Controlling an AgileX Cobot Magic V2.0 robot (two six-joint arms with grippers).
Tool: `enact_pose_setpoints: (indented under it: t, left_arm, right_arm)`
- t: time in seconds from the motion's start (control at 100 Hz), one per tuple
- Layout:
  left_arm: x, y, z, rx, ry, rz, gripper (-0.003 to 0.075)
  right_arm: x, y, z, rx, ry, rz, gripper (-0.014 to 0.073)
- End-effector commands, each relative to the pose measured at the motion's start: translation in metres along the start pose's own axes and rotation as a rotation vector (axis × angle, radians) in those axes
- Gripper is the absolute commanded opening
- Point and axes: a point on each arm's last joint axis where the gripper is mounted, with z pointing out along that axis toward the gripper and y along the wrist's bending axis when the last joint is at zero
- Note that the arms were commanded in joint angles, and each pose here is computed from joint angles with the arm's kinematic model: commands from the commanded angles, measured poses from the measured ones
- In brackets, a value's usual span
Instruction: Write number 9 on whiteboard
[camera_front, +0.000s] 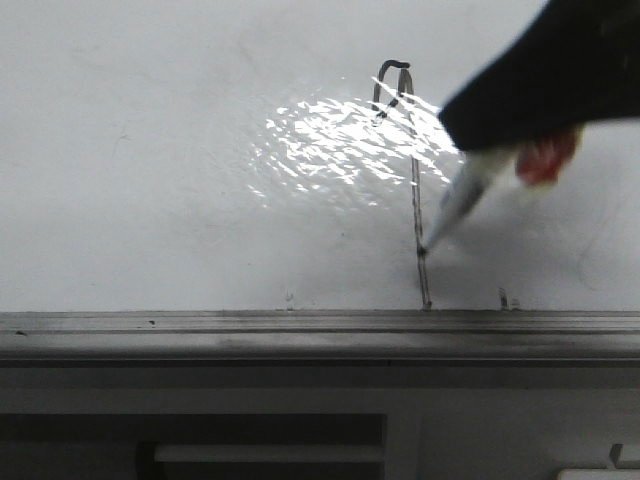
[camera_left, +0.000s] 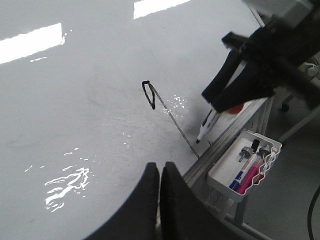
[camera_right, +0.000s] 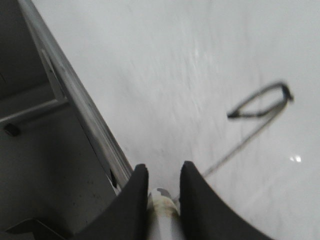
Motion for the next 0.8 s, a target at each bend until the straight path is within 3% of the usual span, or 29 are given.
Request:
enact_pose_setpoints:
  t: [0.0,0.11,0.23,0.28,0.47,0.79]
  left_arm:
    - [-0.013,0.003,-0.001,-0.029,-0.075,-0.027,-0.0017]
    - [-0.009,0.003,0.005,-0.005,-0.017,-0.033,0.0090]
    - [-0.005,0.002,0.022,0.041,0.085,-0.084,0.0347]
    - [-0.004,0.002,0.031,0.066,0.115,-0.135,0.0405]
    - [-0.002,-0.008,0.067,0.282,0.214,-0.104,0.0361]
    - [-0.001,-0.011,0.106,0.464,0.215,0.062,0.0354]
  right_arm:
    - [-0.040,0.002,-0.034,-0.006,-0.150,-0.070,-0.0041]
    - [-0.057,0.012,-0.051,-0.093,-0.154,-0.118,-0.0041]
    - [-0.060,0.020,-0.054,-0.159,-0.124,-0.151,-0.0041]
    - [-0.060,0.023,-0.053,-0.179,-0.114,-0.179,-0.0042]
    - [-0.055,0.036,-0.038,-0.264,-0.070,-0.320,-0.0041]
    - [-0.061,0.059,-0.014,-0.344,-0.093,-0.398,-0.0041]
